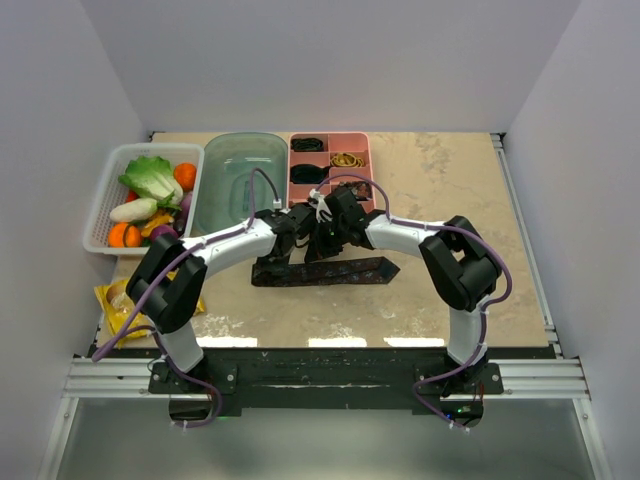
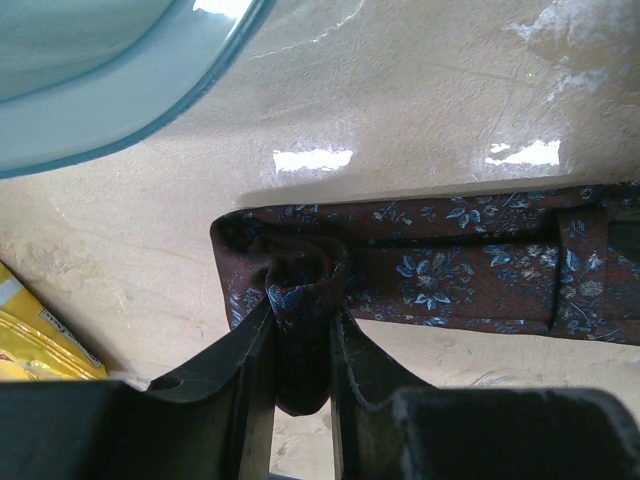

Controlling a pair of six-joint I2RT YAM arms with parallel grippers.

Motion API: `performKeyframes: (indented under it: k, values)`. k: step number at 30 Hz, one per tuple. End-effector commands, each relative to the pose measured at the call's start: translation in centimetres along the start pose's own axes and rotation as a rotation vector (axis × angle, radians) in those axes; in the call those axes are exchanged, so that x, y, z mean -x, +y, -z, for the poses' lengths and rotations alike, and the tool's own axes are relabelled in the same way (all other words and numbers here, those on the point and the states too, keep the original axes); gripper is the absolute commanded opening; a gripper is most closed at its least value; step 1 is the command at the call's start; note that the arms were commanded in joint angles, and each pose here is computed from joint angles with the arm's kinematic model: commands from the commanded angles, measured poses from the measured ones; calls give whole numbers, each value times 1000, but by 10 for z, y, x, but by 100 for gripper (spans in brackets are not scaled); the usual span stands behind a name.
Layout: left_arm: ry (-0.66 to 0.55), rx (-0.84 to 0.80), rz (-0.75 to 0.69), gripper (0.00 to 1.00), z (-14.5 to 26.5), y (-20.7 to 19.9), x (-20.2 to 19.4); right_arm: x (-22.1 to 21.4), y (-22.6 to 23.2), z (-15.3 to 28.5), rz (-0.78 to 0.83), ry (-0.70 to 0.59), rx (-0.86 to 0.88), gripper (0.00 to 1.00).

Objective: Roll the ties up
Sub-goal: Roll the tie at the center of the board.

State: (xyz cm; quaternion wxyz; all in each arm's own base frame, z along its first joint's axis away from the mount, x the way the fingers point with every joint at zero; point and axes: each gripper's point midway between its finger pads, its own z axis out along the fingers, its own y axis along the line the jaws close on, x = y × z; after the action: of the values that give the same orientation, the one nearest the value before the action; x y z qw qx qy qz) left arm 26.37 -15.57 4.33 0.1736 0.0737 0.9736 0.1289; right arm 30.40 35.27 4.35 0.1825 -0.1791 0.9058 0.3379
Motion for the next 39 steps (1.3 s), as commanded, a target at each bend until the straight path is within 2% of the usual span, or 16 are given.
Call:
performKeyframes:
  k: [1, 9, 15, 20, 30, 39]
  values:
    - [-10, -80, 44, 6, -2, -21, 6, 14, 10, 12, 36, -49, 19, 0]
    - [-18, -166, 38, 22, 1, -35, 8, 14, 10, 10, 37, -46, 22, 0]
    - [-25, -179, 43, 48, 4, -36, 10, 14, 10, 11, 38, -45, 23, 0]
    - [-52, -209, 57, 62, 12, -39, 15, 15, 11, 12, 42, -49, 24, 0]
    - [-174, -339, 128, 70, 46, -43, 40, 19, 14, 17, 55, -60, 22, 0]
    - [-211, -486, 254, 75, 54, -19, 48, 30, 30, 23, 83, -85, 44, 0]
